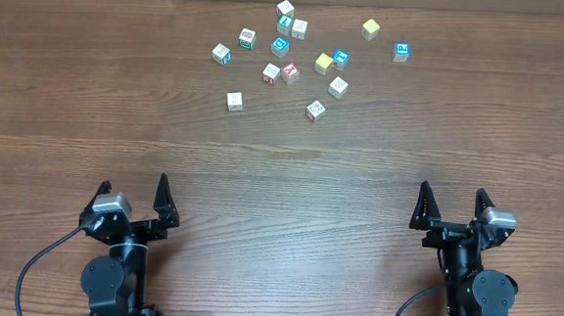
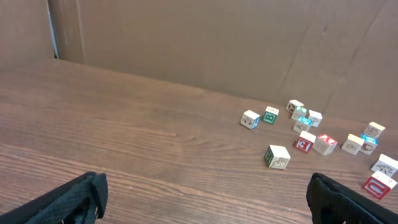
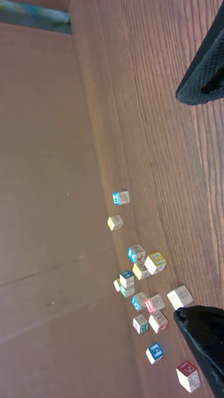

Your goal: Form a tower

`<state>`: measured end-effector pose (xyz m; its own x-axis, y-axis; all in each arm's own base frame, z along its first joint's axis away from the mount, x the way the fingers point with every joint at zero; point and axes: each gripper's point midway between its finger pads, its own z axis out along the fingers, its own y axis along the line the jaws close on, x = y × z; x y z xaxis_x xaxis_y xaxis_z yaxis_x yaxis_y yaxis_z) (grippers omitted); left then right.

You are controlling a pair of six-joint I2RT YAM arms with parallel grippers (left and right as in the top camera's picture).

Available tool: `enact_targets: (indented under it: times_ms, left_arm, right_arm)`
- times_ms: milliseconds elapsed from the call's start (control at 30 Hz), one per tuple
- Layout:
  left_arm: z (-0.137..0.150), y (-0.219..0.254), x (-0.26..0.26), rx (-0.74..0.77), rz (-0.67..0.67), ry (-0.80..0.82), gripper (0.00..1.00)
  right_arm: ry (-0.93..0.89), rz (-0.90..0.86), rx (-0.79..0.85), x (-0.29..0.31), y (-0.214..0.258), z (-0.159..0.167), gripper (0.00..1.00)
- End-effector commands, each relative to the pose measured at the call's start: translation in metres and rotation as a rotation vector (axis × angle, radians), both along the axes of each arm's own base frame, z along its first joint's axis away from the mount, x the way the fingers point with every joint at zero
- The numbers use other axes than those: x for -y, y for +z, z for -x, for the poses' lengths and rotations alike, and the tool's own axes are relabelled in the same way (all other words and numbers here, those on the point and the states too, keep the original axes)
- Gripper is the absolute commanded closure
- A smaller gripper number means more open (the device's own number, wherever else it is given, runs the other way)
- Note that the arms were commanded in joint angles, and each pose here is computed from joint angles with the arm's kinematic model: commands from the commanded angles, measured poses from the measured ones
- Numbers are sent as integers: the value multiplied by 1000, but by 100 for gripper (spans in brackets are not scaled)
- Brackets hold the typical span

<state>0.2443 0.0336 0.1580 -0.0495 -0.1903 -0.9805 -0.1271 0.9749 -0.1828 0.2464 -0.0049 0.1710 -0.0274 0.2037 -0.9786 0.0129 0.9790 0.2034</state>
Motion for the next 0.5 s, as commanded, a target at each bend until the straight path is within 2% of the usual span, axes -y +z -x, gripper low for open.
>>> enact_targets:
  times_ms: [0, 133, 300, 467]
  left_arm:
    - [-1, 14, 16, 58, -28, -94, 0]
    - [4, 50, 30, 145, -53, -168, 1]
    - [29, 142, 42, 268, -86, -209, 1]
    - [50, 230, 49, 285, -125, -224, 0]
  right_arm:
    - [9, 5, 6, -2, -1, 0, 0]
    - [9, 5, 6, -2, -1, 0, 0]
    - [9, 5, 6, -2, -1, 0, 0]
    - [9, 5, 6, -2, -1, 0, 0]
